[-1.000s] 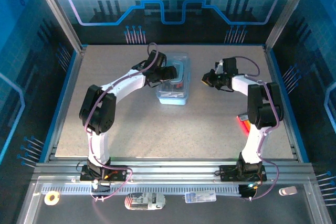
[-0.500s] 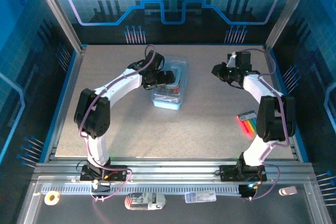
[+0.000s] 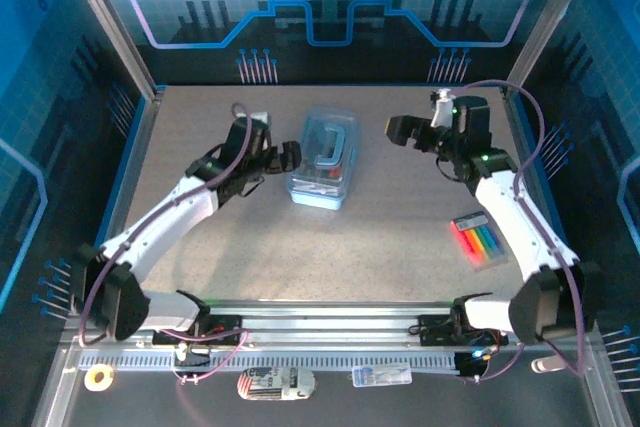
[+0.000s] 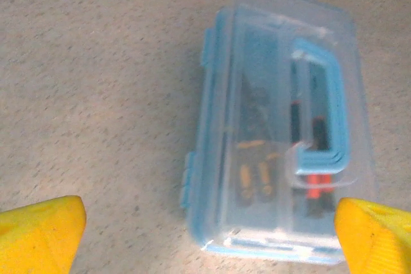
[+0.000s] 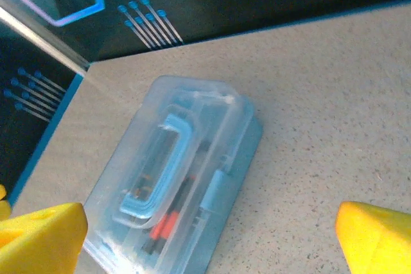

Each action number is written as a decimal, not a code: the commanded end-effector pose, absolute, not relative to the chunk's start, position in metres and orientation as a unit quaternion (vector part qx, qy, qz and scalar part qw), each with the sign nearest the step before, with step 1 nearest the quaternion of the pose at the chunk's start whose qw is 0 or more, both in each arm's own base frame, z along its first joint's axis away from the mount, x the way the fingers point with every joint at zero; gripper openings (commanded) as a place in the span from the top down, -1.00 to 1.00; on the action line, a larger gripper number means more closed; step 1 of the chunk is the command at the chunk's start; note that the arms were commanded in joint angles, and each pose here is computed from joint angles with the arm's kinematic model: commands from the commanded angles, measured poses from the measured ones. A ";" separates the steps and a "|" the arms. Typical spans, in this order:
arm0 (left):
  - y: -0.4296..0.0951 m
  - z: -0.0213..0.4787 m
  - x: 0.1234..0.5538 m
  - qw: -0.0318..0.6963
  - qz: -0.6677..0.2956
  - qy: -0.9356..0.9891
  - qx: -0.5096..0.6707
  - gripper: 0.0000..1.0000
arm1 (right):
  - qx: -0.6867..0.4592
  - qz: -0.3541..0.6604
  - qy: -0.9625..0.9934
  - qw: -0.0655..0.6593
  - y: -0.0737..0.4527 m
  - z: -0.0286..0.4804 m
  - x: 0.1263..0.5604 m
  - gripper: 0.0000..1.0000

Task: Pack the tool kit

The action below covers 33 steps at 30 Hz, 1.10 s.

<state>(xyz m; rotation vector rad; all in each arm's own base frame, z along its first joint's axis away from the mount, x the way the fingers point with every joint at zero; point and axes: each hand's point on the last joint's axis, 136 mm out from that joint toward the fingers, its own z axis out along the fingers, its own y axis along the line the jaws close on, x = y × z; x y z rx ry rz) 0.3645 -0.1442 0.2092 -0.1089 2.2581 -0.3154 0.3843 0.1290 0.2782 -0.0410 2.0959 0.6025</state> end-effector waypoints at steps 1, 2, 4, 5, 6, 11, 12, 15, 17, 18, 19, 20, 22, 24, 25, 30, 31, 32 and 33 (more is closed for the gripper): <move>-0.129 0.233 0.373 0.526 -0.112 0.843 -0.024 -0.99 | -0.097 0.086 0.852 0.507 0.129 0.267 0.374 -0.99; -0.128 0.228 0.372 0.542 -0.111 0.833 -0.002 -0.99 | -0.135 0.069 0.845 0.513 0.137 0.261 0.372 -0.99; -0.122 0.213 0.371 0.558 -0.095 0.823 0.035 -0.99 | -0.201 0.065 0.823 0.527 0.152 0.247 0.371 -0.99; -0.114 0.206 0.372 0.560 -0.085 0.824 0.029 -0.99 | -0.224 0.068 0.812 0.534 0.157 0.242 0.371 -0.99; -0.101 0.195 0.375 0.555 -0.074 0.828 0.020 -0.99 | -0.218 0.062 0.803 0.551 0.155 0.241 0.374 -0.99; -0.041 0.147 0.386 0.524 -0.044 0.849 -0.048 -0.99 | -0.189 0.024 0.768 0.612 0.129 0.229 0.382 -0.99; -0.033 0.144 0.386 0.513 -0.051 0.855 -0.059 -0.99 | -0.184 0.016 0.763 0.619 0.122 0.227 0.382 -0.99; -0.017 0.152 0.387 0.549 -0.038 0.832 -0.069 -0.99 | -0.157 0.020 0.753 0.639 0.102 0.220 0.380 -0.99; -0.007 0.157 0.383 0.566 -0.005 0.822 -0.066 -0.99 | -0.150 0.015 0.755 0.638 0.093 0.212 0.379 -0.99; -0.001 0.154 0.383 0.573 0.006 0.816 -0.068 -0.99 | -0.148 0.009 0.759 0.634 0.088 0.206 0.379 -0.99; 0.003 0.149 0.383 0.574 0.011 0.816 -0.070 -0.99 | -0.149 0.007 0.760 0.633 0.085 0.200 0.379 -0.99; 0.006 0.143 0.383 0.570 0.008 0.819 -0.071 -0.99 | -0.148 0.006 0.762 0.630 0.081 0.193 0.380 -0.99; 0.009 0.130 0.382 0.574 -0.003 0.815 -0.076 -0.99 | -0.144 0.005 0.767 0.625 0.074 0.179 0.382 -0.99; 0.014 0.119 0.381 0.595 -0.005 0.799 -0.081 -0.99 | -0.139 0.003 0.770 0.623 0.069 0.166 0.385 -0.99; 0.019 0.119 0.380 0.610 0.000 0.787 -0.090 -0.99 | -0.161 -0.009 0.768 0.620 0.070 0.161 0.385 -0.99; 0.021 0.102 0.384 0.612 -0.004 0.785 -0.096 -0.99 | -0.108 -0.009 0.770 0.628 0.048 0.164 0.385 -0.99; 0.020 0.100 0.386 0.603 -0.006 0.792 -0.093 -0.99 | -0.098 -0.005 0.772 0.628 0.044 0.163 0.383 -0.99; 0.018 0.099 0.389 0.600 -0.009 0.795 -0.086 -0.99 | -0.091 -0.002 0.773 0.628 0.041 0.163 0.382 -0.99; 0.015 0.099 0.392 0.596 -0.013 0.799 -0.079 -0.99 | -0.093 0.000 0.778 0.621 0.040 0.158 0.379 -0.99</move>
